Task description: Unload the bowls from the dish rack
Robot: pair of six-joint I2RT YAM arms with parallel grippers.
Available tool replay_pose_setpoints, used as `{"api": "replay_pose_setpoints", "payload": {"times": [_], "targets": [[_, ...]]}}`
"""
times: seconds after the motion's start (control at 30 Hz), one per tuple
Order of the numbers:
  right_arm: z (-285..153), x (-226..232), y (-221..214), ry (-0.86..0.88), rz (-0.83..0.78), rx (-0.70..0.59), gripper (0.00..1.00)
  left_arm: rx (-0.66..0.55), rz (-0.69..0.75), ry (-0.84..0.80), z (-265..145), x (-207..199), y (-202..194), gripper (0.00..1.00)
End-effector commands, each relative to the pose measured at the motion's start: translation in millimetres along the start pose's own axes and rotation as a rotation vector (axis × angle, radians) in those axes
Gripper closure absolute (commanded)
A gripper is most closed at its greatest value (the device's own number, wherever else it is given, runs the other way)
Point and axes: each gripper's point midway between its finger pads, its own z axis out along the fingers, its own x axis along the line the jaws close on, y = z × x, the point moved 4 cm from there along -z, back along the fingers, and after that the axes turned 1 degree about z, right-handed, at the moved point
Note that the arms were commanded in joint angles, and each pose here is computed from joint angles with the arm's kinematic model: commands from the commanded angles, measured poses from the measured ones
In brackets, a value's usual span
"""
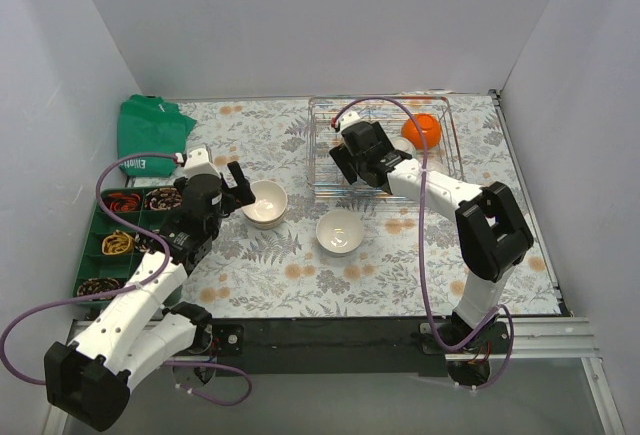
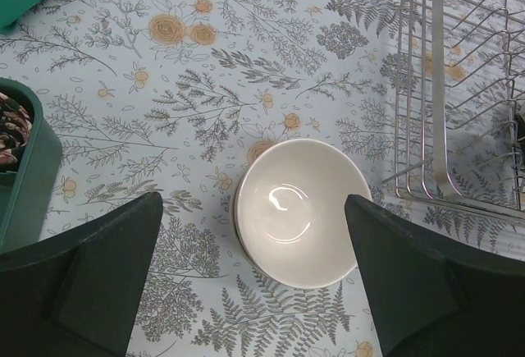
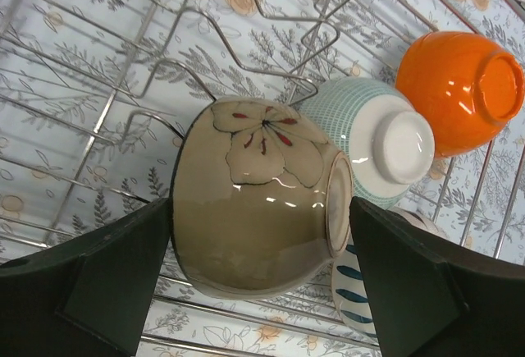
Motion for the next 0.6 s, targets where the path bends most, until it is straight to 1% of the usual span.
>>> {"api": "replay_pose_setpoints", "payload": {"times": [0.0, 0.17, 0.3, 0.33, 0.37, 0.4, 0.47, 0.5, 0.57], "targets": [[5, -2, -2, -0.005, -0.021, 0.038, 0.03, -0.021, 0.006, 0.008, -4, 4, 2, 0.03], [3, -1, -7, 0.008, -0.032, 0.066, 0.04, -0.019, 0.012, 0.006, -3, 4, 1, 0.02], [-1, -4, -4, 0.005, -0.04, 0.058, 0.11, -0.02, 0.011, 0.006, -3, 4, 1, 0.02], [-3, -4, -3, 0.016, -0.044, 0.053, 0.16, -0.018, 0.009, 0.006, -3, 4, 1, 0.02], [-4, -4, -1, 0.018, -0.044, 0.047, 0.18, -0.019, 0.011, 0.004, -3, 4, 2, 0.02], [-4, -4, 0, 0.02, -0.044, 0.046, 0.24, -0.019, 0.011, 0.004, -3, 4, 1, 0.02], [-10, -8, 7, 0.02, -0.035, 0.027, 0.31, -0.016, 0.014, 0.004, -2, 4, 0, 0.02], [-12, -8, 8, 0.021, -0.033, 0.024, 0.39, -0.016, 0.014, 0.004, -2, 4, 0, 0.02], [-19, -13, 16, 0.019, -0.02, -0.002, 0.48, -0.012, 0.017, 0.005, -2, 4, -1, 0.02]]}}
